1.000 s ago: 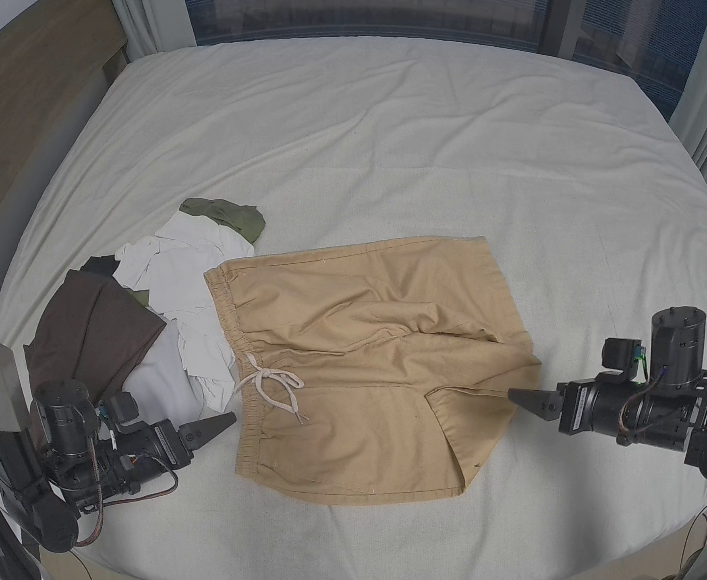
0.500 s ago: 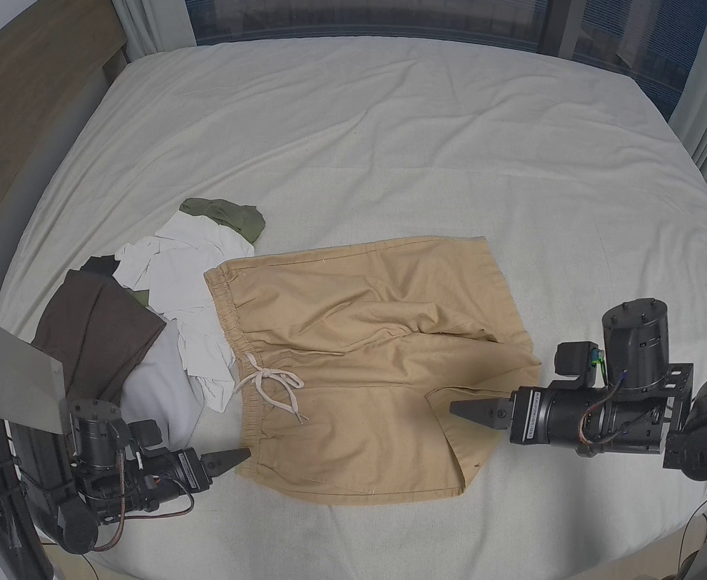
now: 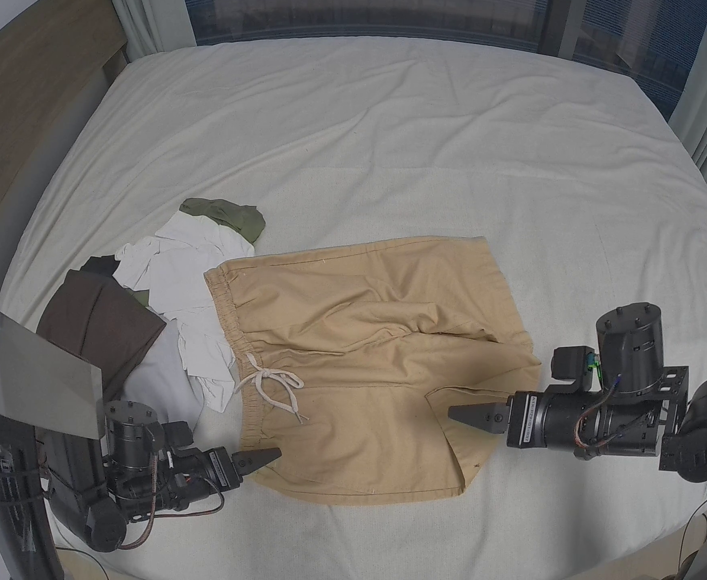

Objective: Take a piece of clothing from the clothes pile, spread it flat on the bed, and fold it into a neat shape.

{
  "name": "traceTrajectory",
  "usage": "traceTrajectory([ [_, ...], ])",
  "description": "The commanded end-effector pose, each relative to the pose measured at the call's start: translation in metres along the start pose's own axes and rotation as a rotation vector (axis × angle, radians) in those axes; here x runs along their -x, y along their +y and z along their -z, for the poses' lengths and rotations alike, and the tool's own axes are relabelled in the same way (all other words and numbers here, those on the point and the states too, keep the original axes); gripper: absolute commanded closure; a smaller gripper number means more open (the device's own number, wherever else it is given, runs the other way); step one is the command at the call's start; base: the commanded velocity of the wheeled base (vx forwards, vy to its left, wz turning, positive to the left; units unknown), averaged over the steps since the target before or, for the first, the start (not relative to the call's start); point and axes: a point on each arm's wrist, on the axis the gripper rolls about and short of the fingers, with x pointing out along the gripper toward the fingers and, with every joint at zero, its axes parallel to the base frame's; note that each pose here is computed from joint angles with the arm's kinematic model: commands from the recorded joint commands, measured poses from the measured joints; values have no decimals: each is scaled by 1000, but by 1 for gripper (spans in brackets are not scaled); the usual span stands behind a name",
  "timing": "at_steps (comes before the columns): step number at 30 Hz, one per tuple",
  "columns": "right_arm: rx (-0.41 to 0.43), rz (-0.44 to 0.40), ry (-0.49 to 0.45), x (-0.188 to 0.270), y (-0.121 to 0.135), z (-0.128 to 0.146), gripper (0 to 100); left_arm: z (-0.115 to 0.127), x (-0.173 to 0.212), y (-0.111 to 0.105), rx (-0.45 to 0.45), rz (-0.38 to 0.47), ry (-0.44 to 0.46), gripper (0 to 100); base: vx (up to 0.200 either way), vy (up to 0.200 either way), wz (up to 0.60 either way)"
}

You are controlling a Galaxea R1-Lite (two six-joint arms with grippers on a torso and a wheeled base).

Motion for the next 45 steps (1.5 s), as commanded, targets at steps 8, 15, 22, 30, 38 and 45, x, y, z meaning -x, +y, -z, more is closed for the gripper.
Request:
traceTrajectory([
  [8,3,7,-7,8,-4,2,0,1,-5,6,6,-45,-16,100,0,0,0],
  [15,6,3,0,6,-2,3,0,5,31,2,-39,-99,-29,100,0,0,0],
  [22,7,6,11,2,-2,4,0,5,36,8,-86,-136,-31,100,0,0,0],
  [30,6,9,20,-2,-2,4,0,-4,44,26,-75,-208,-68,100,0,0,0],
  [38,14,12,67,-22,1,9,0,-1,44,28,-92,-223,-43,100,0,0,0],
  [45,-7,83,107,-29,-14,17,0,-7,46,21,-104,-184,-94,0,0,0,0],
])
